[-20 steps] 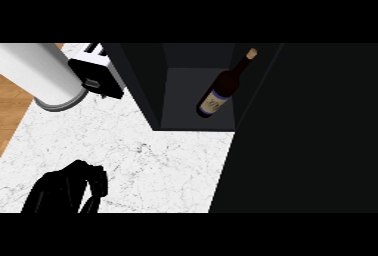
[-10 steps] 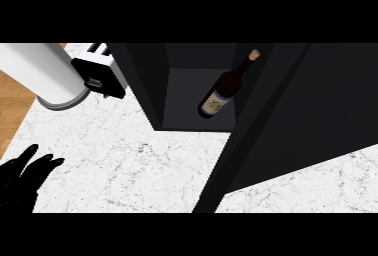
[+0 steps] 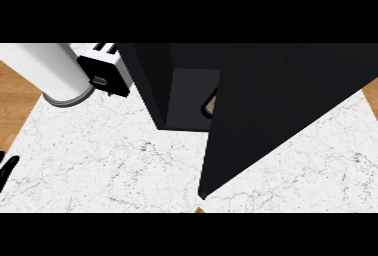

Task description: Pick up the wine, place it into the cabinet and close the cabinet

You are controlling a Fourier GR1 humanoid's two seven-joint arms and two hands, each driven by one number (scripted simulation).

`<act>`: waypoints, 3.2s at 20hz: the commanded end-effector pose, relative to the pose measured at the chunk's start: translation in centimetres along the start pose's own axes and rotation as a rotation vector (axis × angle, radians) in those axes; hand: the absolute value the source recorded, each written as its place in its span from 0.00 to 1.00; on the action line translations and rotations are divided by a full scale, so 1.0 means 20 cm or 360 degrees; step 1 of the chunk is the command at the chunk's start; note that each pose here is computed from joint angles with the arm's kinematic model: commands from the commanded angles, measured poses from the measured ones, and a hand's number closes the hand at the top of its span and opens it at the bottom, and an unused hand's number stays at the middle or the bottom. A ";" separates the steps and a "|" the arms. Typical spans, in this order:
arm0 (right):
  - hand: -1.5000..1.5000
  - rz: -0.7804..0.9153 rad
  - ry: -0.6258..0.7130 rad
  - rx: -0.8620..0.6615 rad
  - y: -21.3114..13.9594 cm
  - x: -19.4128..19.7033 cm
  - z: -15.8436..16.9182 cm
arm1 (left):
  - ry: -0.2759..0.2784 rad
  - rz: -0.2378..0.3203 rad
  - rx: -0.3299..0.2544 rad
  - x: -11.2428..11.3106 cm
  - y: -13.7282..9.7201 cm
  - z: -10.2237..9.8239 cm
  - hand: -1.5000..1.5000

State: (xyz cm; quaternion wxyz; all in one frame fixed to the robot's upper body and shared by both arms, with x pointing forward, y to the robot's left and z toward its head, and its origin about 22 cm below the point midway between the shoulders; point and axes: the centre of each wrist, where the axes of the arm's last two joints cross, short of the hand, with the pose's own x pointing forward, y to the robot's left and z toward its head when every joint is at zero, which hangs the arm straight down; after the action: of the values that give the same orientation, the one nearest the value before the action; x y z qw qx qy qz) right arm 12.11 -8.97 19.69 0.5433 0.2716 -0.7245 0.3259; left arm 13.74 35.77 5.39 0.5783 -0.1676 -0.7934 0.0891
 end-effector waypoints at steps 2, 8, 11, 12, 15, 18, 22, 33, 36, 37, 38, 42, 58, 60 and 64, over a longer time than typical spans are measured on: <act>1.00 -0.0046 -0.0190 -0.0072 0.14 0.00 -0.17 | -0.0029 -0.0027 -0.0001 0.06 0.13 0.01 0.00; 1.00 -0.0058 -0.0187 -0.0216 0.07 0.03 -0.31 | -0.0039 -0.0003 -0.0068 0.14 0.21 0.01 0.00; 1.00 -0.0008 -0.0194 -0.0312 0.02 0.06 -0.42 | -0.0023 0.0014 -0.0051 0.13 0.23 0.02 0.00; 1.00 -0.0019 -0.0190 -0.0371 -0.04 0.10 -0.46 | -0.0034 0.0006 -0.0032 0.19 0.26 0.00 0.00; 1.00 0.0020 -0.0148 -0.0409 -0.10 0.07 -0.64 | -0.0016 -0.0024 -0.0056 0.24 0.35 0.04 0.00; 1.00 0.0012 -0.0139 -0.0398 -0.20 0.08 -0.78 | -0.0023 -0.0017 -0.0059 0.22 0.31 0.05 0.00; 1.00 0.0025 -0.0113 -0.0314 -0.30 0.10 -0.93 | -0.0032 -0.0032 -0.0051 0.23 0.34 0.06 0.00; 1.00 -0.0049 0.0413 0.0547 -0.44 -0.12 -1.09 | -0.0021 -0.0050 -0.0080 0.31 0.39 0.03 0.00; 1.00 -0.0051 0.0498 0.0720 -0.50 -0.13 -1.12 | -0.0018 -0.0062 -0.0047 0.33 0.43 0.08 0.00; 1.00 -0.0046 0.0529 0.0771 -0.50 -0.11 -1.16 | -0.0037 -0.0062 -0.0029 0.33 0.42 0.04 0.00; 1.00 -0.0073 0.0590 0.0754 -0.46 -0.19 -1.16 | -0.0011 -0.0051 -0.0065 0.33 0.43 0.06 0.00; 1.00 -0.0252 0.0565 0.0757 -0.64 -0.27 -1.18 | -0.0048 -0.0034 -0.0017 0.29 0.36 0.04 0.00; 1.00 -0.0473 0.0430 0.0581 -0.95 -0.43 -1.15 | -0.0038 -0.0110 -0.0019 0.36 0.48 0.06 0.00; 1.00 -0.0446 0.0414 0.0468 -1.01 -0.43 -1.13 | -0.0026 -0.0089 -0.0032 0.34 0.49 0.08 0.00; 1.00 -0.0342 0.0322 0.0252 -1.09 -0.35 -1.12 | -0.0008 -0.0114 -0.0028 0.35 0.48 0.06 0.00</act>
State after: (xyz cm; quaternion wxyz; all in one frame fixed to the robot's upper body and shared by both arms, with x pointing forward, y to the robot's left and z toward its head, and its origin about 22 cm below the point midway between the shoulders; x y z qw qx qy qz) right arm 40.24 0.92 20.00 0.5806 0.4250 -0.5270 0.4523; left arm 12.21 46.94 7.93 0.5872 -0.1322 -0.7956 0.0687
